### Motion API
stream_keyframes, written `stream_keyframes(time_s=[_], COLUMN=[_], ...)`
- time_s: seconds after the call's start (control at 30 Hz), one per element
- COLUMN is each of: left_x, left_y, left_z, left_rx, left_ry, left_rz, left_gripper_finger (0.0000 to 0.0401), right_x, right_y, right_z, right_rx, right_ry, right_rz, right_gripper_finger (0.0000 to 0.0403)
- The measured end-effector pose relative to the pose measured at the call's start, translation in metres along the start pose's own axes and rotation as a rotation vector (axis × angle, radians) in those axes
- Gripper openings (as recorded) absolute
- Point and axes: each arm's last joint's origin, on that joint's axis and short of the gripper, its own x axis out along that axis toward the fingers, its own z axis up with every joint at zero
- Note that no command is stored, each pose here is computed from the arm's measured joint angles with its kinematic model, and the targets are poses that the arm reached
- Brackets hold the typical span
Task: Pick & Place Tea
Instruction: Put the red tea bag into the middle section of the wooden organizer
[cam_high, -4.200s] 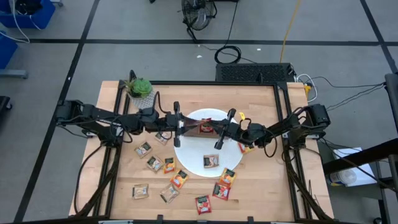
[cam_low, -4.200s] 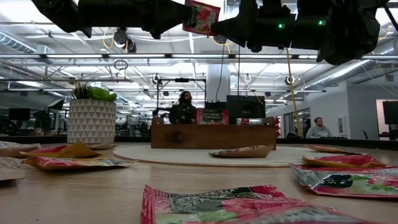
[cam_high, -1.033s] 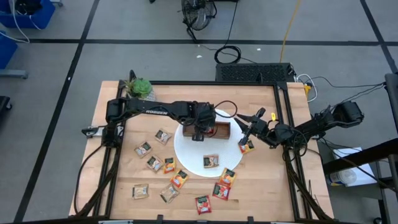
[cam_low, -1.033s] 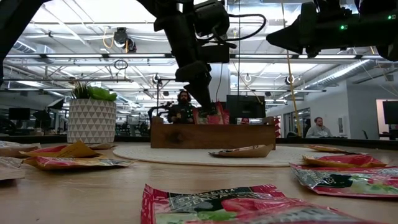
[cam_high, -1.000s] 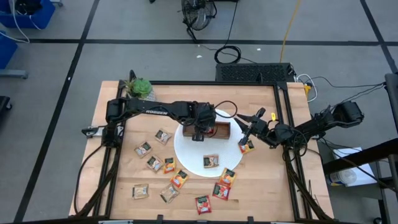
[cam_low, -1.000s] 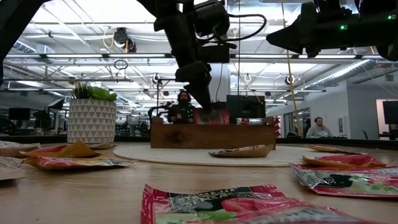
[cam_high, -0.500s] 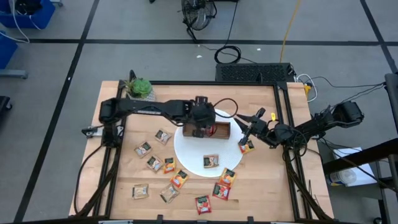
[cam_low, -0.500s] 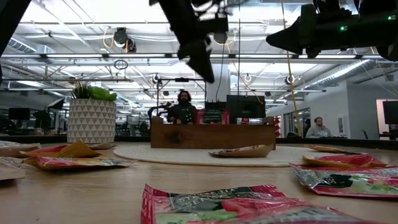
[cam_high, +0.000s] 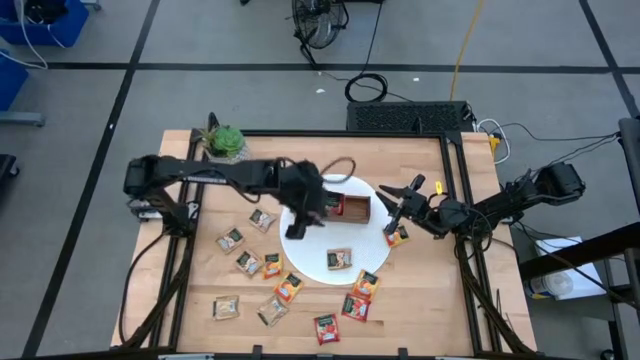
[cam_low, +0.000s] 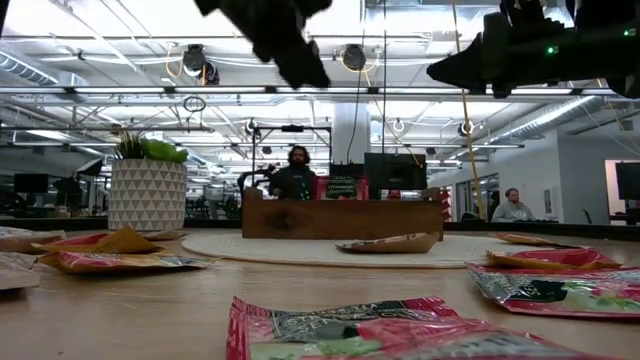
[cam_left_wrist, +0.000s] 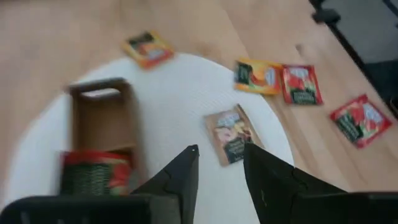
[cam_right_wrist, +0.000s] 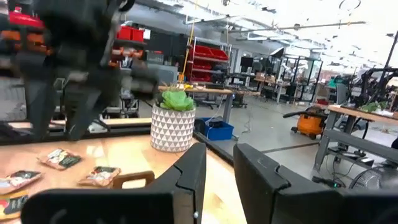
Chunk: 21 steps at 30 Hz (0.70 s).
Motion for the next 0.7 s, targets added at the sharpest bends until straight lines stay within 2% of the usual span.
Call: stream_keyframes(time_s=[0.1,0.27,0.33,0.43,0.5,0.57,0.7], left_x=[0.011,0.001,-0.011,-0.026,-0.036,-0.047,-0.059], left_y=[-0.006,-0.022,-0.032,-0.042,-0.046,-0.05,-0.056], left_z=[-0.019,-0.009,-0.003,-0.011,-0.023,-0.032,-0.064], left_rx=[-0.012,0.009,0.064,0.11,0.12,0.122,0.09], left_ry=[0.067,-0.059,-0.143,-0.192,-0.249,-0.372,-0.547], left_rz=[-0.028,-0.036,0.029,0.155,0.203,0.23,0.277], left_gripper_finger=[0.0131,0.0131,0.0131,0.0131,0.0131,0.0131,0.0131], right_x=[0.0,-0.001,0.0,-0.001,-0.001,-0.002,-0.004], right_y=[0.001,0.007,0.009,0.011,0.012,0.014,0.017], right_z=[0.001,0.002,0.003,0.005,0.005,0.006,0.007], right_rx=[0.01,0.021,0.036,0.071,0.092,0.106,0.118], right_ry=[-0.012,-0.052,-0.062,-0.078,-0.085,-0.095,-0.122], right_rz=[0.045,0.23,0.282,0.352,0.413,0.469,0.598], right_gripper_finger=[0.0073,0.0073,0.0073,0.0073,0.0073,0.0073,0.0073])
